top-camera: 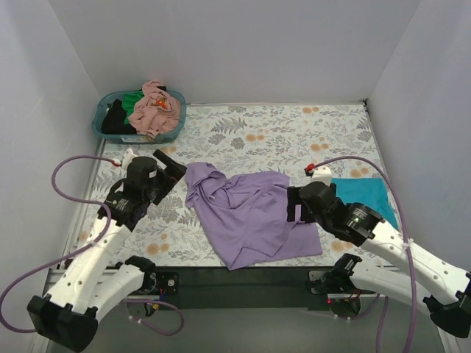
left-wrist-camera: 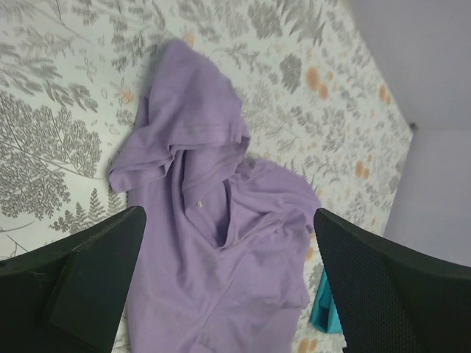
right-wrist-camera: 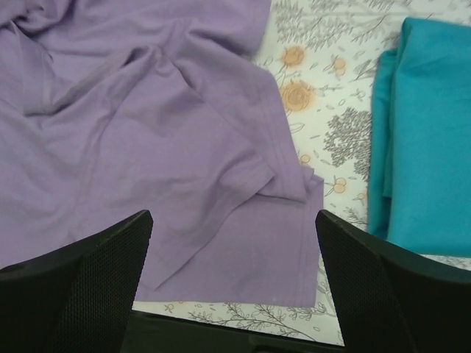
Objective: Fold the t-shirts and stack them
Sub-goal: Flatten the tshirt out
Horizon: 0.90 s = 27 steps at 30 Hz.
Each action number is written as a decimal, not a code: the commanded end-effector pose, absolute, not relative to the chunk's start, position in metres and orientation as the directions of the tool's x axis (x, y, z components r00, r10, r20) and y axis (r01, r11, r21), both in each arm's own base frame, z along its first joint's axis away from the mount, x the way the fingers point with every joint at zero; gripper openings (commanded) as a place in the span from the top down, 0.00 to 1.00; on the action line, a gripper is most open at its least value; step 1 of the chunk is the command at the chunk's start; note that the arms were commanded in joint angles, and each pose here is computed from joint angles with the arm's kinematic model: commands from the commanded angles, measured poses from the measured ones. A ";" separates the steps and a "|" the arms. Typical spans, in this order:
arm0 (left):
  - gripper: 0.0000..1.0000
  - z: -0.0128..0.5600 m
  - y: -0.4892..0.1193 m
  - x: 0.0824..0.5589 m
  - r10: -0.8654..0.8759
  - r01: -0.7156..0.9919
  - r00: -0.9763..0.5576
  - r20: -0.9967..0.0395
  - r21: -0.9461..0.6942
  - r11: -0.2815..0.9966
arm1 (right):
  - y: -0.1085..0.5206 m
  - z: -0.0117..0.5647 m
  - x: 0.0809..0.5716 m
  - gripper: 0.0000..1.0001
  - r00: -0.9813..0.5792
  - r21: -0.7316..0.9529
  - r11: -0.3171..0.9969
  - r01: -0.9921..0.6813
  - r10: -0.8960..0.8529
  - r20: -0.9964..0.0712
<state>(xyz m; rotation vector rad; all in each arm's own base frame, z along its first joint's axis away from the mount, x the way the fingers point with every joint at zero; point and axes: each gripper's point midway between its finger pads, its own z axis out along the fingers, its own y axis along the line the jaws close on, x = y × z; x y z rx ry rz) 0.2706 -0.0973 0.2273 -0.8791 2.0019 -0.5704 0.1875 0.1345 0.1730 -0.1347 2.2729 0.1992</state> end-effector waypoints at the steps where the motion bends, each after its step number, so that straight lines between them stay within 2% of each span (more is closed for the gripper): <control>1: 0.02 0.170 -0.124 0.265 -0.705 -0.379 -0.562 -0.433 -0.622 0.685 | 0.155 0.136 0.183 0.02 -0.707 0.176 0.969 -0.175 0.000 -0.707; 6: 0.02 0.123 -0.149 0.261 -0.630 -0.364 -0.695 -0.347 -0.587 0.723 | 0.168 0.098 0.181 0.02 -0.770 0.211 0.964 -0.159 0.013 -0.638; 9: 0.06 0.112 -0.149 0.268 -0.623 -0.371 -0.698 -0.354 -0.565 0.737 | 0.165 0.080 0.184 0.05 -0.795 0.219 0.969 -0.115 0.042 -0.605; 13: 0.16 0.095 -0.139 0.283 -0.637 -0.428 -0.668 -0.386 -0.501 0.752 | 0.166 0.062 0.183 0.11 -0.833 0.305 0.949 -0.082 0.103 -0.544; 18: 0.19 0.082 -0.143 0.292 -0.632 -0.433 -0.676 -0.379 -0.490 0.757 | 0.183 0.056 0.177 0.20 -0.846 0.412 0.902 -0.125 0.120 -0.519; 21: 0.19 0.075 -0.143 0.300 -0.633 -0.446 -0.673 -0.383 -0.473 0.760 | 0.185 0.053 0.175 0.21 -0.855 0.411 0.902 -0.129 0.109 -0.506; 27: 0.29 0.064 -0.136 0.309 -0.629 -0.481 -0.665 -0.402 -0.415 0.773 | 0.192 0.046 0.180 0.25 -0.865 0.411 0.902 -0.131 0.099 -0.491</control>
